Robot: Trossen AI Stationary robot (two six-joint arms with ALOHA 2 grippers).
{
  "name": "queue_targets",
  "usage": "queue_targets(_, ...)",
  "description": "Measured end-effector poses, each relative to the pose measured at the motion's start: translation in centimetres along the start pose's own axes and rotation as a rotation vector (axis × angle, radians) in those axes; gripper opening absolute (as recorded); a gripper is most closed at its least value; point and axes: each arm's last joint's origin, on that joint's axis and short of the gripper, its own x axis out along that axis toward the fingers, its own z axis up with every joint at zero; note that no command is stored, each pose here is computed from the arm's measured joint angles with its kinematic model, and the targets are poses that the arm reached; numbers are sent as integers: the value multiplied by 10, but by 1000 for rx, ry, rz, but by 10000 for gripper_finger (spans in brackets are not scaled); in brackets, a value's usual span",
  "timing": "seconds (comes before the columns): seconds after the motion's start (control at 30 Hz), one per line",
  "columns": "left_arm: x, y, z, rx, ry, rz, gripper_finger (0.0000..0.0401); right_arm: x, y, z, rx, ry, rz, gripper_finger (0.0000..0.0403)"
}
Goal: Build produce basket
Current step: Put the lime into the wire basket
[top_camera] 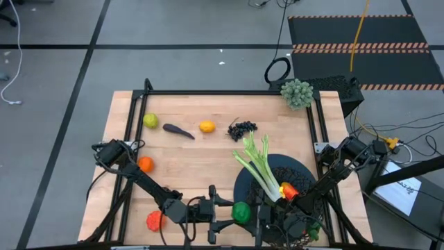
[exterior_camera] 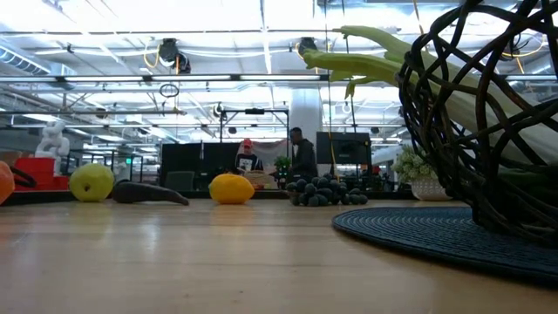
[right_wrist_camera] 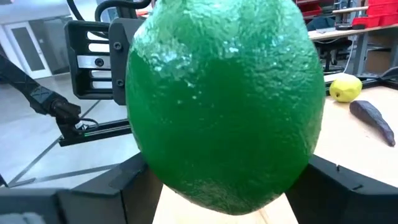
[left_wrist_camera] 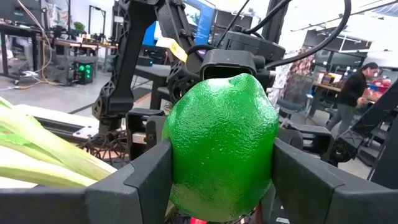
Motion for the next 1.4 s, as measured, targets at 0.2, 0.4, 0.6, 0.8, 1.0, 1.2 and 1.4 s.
queue_targets(0.2, 0, -1, -1, 4, 7, -2, 239, 0, 0, 0, -11, -2, -1, 236)
queue_targets(0.4, -1, -1, -1, 26, 8, -4, 239, 0, 0, 0, -18, -2, -1, 233)
queue_targets(0.6, -7, -9, 2, 83, 3, -16, 271, -2, 2, -1, -25, 3, 11, 237)
queue_targets(0.8, -21, -22, 21, 137, -13, 6, 321, -8, 4, 2, -25, 9, 18, 236)
queue_targets(1.0, -36, -31, 38, 196, 17, 52, 330, -22, 3, 10, -16, 84, 23, 237)
queue_targets(1.2, -45, -32, 45, 218, 104, 53, 304, -46, -8, 18, 46, 257, 9, 237)
queue_targets(1.4, -43, -27, 43, 186, 138, 71, 275, -63, -26, 23, 160, 480, -11, 237)
